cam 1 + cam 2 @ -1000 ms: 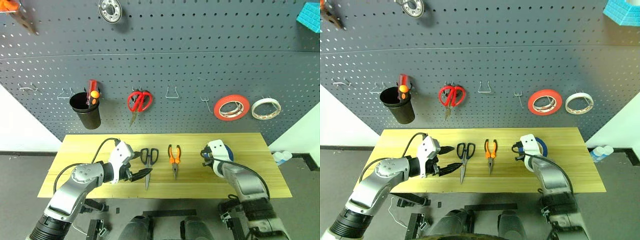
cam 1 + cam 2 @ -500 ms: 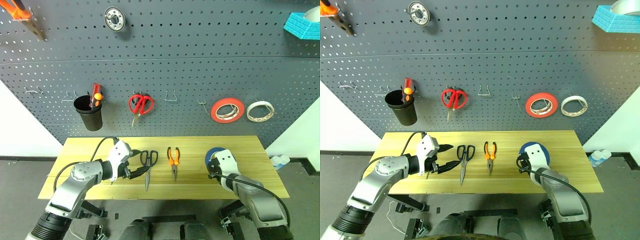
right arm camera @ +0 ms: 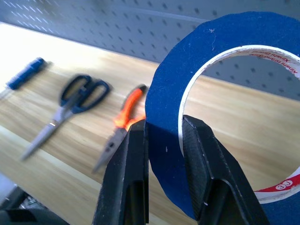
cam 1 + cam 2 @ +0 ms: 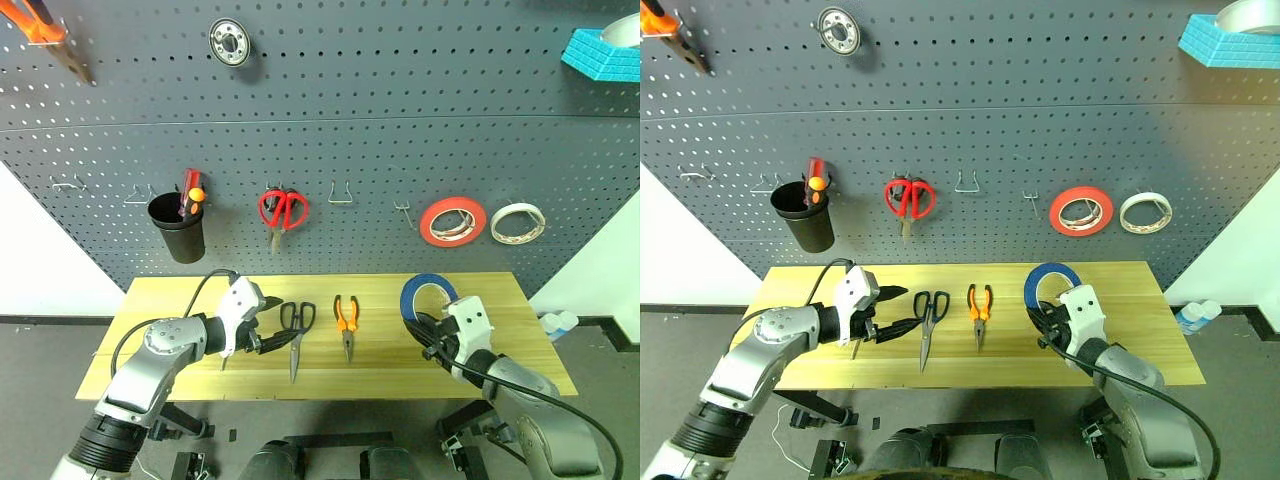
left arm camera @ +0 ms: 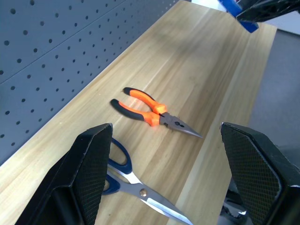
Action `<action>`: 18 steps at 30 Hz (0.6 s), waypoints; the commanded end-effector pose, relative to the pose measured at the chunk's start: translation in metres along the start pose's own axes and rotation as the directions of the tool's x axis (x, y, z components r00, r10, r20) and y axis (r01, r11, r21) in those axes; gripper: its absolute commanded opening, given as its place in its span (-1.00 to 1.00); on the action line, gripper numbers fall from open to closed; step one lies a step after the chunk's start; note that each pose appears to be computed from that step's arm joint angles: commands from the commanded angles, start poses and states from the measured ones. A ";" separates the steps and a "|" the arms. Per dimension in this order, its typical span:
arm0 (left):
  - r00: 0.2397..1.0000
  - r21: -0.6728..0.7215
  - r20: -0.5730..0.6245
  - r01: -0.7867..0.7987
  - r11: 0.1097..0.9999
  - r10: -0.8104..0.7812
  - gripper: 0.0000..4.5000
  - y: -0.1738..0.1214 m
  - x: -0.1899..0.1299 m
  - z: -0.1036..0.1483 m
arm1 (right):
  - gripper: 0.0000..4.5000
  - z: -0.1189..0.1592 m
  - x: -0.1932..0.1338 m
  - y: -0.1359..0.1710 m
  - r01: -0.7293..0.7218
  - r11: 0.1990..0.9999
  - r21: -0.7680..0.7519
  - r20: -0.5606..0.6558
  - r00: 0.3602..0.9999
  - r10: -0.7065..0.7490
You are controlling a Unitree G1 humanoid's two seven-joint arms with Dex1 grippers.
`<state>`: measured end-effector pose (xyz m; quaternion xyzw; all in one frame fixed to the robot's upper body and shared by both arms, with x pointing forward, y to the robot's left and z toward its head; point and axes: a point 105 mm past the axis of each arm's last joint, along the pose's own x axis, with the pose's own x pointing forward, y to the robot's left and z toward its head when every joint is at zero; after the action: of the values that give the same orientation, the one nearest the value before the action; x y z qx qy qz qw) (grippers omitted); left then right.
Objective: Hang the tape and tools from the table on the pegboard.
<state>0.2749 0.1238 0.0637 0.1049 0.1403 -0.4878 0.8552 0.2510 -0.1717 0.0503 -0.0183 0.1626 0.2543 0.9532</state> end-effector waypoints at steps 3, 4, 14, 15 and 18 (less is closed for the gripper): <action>1.000 0.047 0.028 0.006 0.999 -0.007 0.71 0.003 0.001 0.011 | -0.70 0.045 -0.011 0.009 -0.041 0.998 -0.057 0.231 0.971 0.053; 1.000 0.047 0.027 0.006 0.999 -0.008 0.71 0.003 0.001 0.011 | -0.70 0.049 -0.012 0.010 -0.038 0.997 -0.063 0.258 0.965 0.053; 0.999 0.048 0.027 0.024 0.999 -0.025 0.71 0.002 0.003 0.011 | -0.70 0.094 0.004 0.011 0.047 0.991 -0.129 0.437 0.899 0.014; 0.999 0.048 0.028 0.025 0.999 -0.026 0.71 0.002 0.003 0.011 | -0.70 0.096 0.006 0.011 0.058 0.989 -0.137 0.447 0.894 0.010; 0.999 0.048 0.029 0.026 0.999 -0.027 0.71 0.001 0.004 0.011 | -0.70 0.107 0.017 0.008 0.097 0.985 -0.145 0.479 0.878 -0.016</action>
<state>0.2770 0.1211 0.0625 0.1063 0.1409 -0.4977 0.8492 0.2885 -0.1464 0.1343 -0.0287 -0.0680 0.2442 0.9669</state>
